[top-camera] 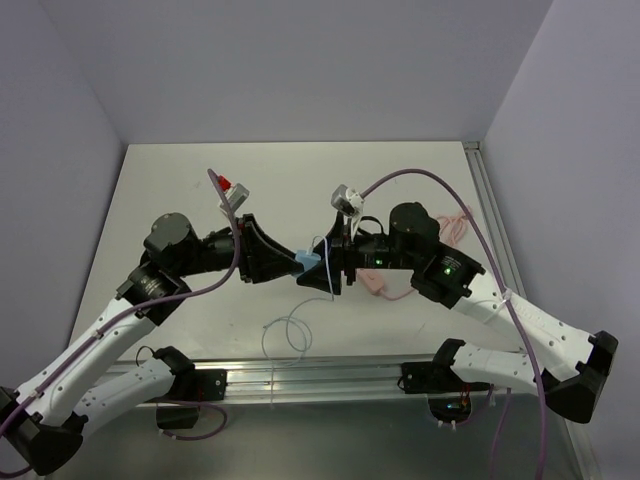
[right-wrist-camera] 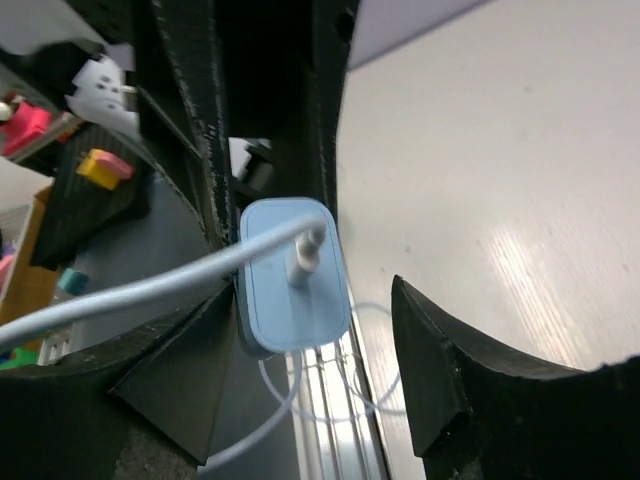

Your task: Insert the plug

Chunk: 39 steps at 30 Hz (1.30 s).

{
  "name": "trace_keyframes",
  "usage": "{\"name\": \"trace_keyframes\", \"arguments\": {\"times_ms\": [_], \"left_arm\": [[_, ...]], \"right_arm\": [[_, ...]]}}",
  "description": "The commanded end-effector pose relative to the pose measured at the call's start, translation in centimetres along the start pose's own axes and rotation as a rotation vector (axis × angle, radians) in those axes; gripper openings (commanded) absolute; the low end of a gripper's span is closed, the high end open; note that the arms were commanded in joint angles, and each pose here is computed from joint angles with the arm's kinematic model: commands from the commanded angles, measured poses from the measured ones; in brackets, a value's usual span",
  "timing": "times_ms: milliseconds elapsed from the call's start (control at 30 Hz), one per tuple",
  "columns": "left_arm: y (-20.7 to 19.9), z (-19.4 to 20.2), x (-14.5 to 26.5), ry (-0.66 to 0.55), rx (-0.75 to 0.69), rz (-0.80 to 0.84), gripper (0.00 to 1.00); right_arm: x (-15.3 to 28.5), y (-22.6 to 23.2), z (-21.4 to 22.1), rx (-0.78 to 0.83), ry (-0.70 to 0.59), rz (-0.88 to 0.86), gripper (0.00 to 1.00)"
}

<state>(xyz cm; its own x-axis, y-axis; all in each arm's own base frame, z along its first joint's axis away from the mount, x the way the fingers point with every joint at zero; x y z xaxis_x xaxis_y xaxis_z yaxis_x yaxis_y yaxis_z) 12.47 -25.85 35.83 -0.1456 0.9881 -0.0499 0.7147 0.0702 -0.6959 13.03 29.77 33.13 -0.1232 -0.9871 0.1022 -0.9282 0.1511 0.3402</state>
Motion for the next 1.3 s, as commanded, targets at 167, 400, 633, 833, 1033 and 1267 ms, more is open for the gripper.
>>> {"name": "trace_keyframes", "arguments": {"times_ms": [167,400,633,833,1033,1267], "left_arm": [[-1.3,-2.5,1.2,-0.047,-0.104,-0.121,0.0],[-1.5,-2.6,2.5,-0.063,-0.124,-0.189,0.0],[-1.5,-1.5,3.7,-0.003,-0.107,-0.246,0.0],[-1.9,0.5,4.4,0.054,-0.081,-0.209,0.0],[-3.2,2.5,4.8,0.139,-0.072,-0.105,0.0],[-2.4,3.8,5.0,0.196,-0.052,-0.121,0.0]], "right_arm": [[2.9,-4.9,4.0,0.036,0.144,0.225,0.79],[4.5,-7.1,4.7,0.015,0.135,0.364,0.81],[8.3,-10.0,0.5,-0.008,-0.005,0.671,0.8],[11.3,-10.1,-6.3,0.054,-0.133,0.798,0.79],[6.9,0.4,-8.4,0.224,-0.048,0.049,0.74],[3.3,2.8,-8.1,0.131,0.08,-0.24,0.74]]}}
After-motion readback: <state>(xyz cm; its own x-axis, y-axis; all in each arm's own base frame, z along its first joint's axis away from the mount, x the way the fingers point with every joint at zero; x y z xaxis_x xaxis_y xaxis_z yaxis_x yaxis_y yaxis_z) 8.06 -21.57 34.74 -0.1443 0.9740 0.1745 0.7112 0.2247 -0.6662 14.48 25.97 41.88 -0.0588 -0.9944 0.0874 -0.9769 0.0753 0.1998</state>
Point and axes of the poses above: each gripper's point midway between its finger pads, its own x axis back along the fingers, its own y axis along the line the jaws close on, z = x × y, the point moved 2 cm from there along x, back along the fingers, and after that the axes turned 4 degrees about x, right-handed, at the moved point
